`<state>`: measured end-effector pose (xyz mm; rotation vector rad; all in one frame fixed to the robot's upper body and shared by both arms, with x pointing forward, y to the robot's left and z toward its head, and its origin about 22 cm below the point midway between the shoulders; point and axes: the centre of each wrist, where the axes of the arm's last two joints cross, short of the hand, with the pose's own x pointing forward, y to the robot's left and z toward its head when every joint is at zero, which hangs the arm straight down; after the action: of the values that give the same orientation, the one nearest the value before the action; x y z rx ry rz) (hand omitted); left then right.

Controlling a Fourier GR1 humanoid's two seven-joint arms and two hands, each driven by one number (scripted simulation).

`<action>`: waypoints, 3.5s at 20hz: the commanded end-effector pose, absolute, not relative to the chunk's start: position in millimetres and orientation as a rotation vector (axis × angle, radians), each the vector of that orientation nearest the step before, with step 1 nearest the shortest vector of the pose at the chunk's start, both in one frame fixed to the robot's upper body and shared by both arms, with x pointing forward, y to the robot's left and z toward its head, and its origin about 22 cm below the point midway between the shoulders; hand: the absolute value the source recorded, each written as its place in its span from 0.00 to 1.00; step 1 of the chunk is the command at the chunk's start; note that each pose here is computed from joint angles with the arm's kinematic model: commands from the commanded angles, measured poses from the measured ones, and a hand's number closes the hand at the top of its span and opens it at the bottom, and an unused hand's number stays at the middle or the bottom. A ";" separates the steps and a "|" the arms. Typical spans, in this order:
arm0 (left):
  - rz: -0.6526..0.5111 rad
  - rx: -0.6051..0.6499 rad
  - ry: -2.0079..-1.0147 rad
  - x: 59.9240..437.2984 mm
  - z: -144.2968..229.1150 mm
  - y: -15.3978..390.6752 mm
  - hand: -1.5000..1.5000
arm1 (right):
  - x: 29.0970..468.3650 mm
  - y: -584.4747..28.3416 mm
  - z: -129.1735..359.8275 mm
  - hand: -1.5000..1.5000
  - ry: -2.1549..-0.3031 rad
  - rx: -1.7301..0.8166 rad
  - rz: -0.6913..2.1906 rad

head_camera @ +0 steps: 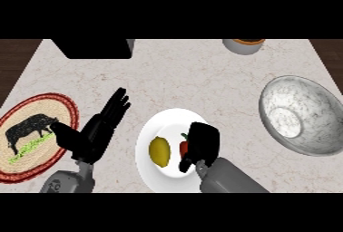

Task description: Pick the bell pepper from the plate and place it in the bowl

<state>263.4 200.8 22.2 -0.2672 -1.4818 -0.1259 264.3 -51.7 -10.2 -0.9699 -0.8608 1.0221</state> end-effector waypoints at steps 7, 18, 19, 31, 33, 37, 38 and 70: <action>-0.110 -0.231 -1.490 266.1 25.7 212.2 0.50 | 235.3 -50.5 61.8 1.00 -0.872 -1.176 0.856; -0.109 -0.231 -1.464 261.2 24.9 207.7 0.50 | 205.6 -66.2 155.1 1.00 -1.086 -1.390 0.663; -0.095 -0.258 -1.476 250.5 19.2 211.1 0.50 | 199.9 -68.4 161.1 1.00 -1.097 -1.406 0.641; -0.120 -0.269 -1.471 262.8 23.8 207.7 0.50 | 225.1 -117.3 220.5 1.00 -1.107 -1.481 0.495; -0.115 -0.260 -1.472 260.3 21.1 207.5 0.50 | 234.2 -145.2 211.0 1.00 -1.087 -1.480 0.486; -0.135 -0.282 -1.486 263.5 10.7 213.5 0.50 | 258.5 -169.7 203.2 1.00 -1.127 -1.441 0.427; -0.133 -0.265 -1.487 266.4 25.4 204.5 0.50 | 274.1 -188.8 213.1 1.00 -1.107 -1.458 0.418; -0.109 -0.259 -1.482 264.3 27.2 201.9 0.50 | 359.7 -349.4 113.9 0.00 -1.450 -1.234 -0.172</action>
<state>265.8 202.7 25.4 -0.2737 -1.4845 -0.1257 366.9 -352.6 99.6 -1.2556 -1.2266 0.0448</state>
